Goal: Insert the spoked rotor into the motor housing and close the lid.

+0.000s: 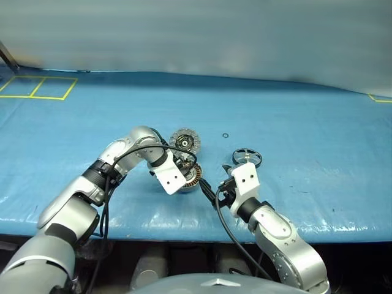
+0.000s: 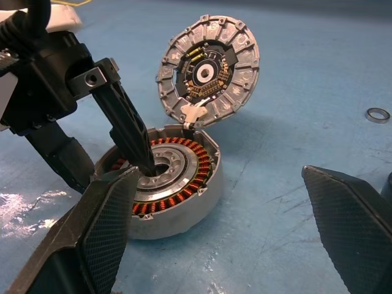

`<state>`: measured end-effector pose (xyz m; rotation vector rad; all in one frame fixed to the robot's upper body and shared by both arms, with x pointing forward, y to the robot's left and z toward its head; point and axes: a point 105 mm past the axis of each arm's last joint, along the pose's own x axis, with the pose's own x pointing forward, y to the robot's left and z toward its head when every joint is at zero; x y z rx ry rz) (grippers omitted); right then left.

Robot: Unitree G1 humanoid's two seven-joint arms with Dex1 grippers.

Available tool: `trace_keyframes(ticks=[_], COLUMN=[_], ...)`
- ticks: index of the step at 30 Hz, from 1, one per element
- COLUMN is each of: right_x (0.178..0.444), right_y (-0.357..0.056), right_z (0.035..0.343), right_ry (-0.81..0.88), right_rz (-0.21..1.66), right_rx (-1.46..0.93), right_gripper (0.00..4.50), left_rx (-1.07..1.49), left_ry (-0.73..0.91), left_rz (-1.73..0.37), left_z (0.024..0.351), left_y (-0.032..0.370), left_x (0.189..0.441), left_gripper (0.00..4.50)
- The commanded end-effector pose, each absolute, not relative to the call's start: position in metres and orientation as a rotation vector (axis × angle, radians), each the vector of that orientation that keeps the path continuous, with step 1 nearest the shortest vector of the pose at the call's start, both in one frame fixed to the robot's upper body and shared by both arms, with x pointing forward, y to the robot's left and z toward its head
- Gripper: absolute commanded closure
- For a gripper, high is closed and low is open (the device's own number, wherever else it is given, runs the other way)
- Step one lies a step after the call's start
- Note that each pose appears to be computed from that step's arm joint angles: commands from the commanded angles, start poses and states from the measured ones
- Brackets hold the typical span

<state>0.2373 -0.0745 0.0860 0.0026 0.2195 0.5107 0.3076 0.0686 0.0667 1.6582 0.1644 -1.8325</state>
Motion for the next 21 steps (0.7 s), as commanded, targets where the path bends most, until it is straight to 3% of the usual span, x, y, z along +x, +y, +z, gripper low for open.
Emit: trace_keyframes(ticks=[1, 9, 16, 21], right_x=[0.238, 0.24, 0.243, 0.244], right_y=[-0.075, -0.076, -0.074, -0.074], right_z=[0.1, 0.101, 0.101, 0.101], right_ry=[0.155, 0.152, 0.147, 0.147], right_rz=[0.508, 0.503, 0.515, 0.519], right_rx=[-0.001, -0.005, -0.006, -0.005], right_gripper=[0.0, 0.0, 0.0, 0.0], left_rx=[1.673, 1.65, 1.679, 1.699], left_ry=[0.268, 0.235, 0.149, 0.067], left_rz=[-1.869, -1.872, -1.846, -1.829], left_z=[0.044, 0.059, 0.078, 0.099], left_y=[0.074, 0.064, 0.059, 0.053], left_x=[0.303, 0.3, 0.3, 0.298], left_gripper=[2.48, 2.48, 0.13, 0.02])
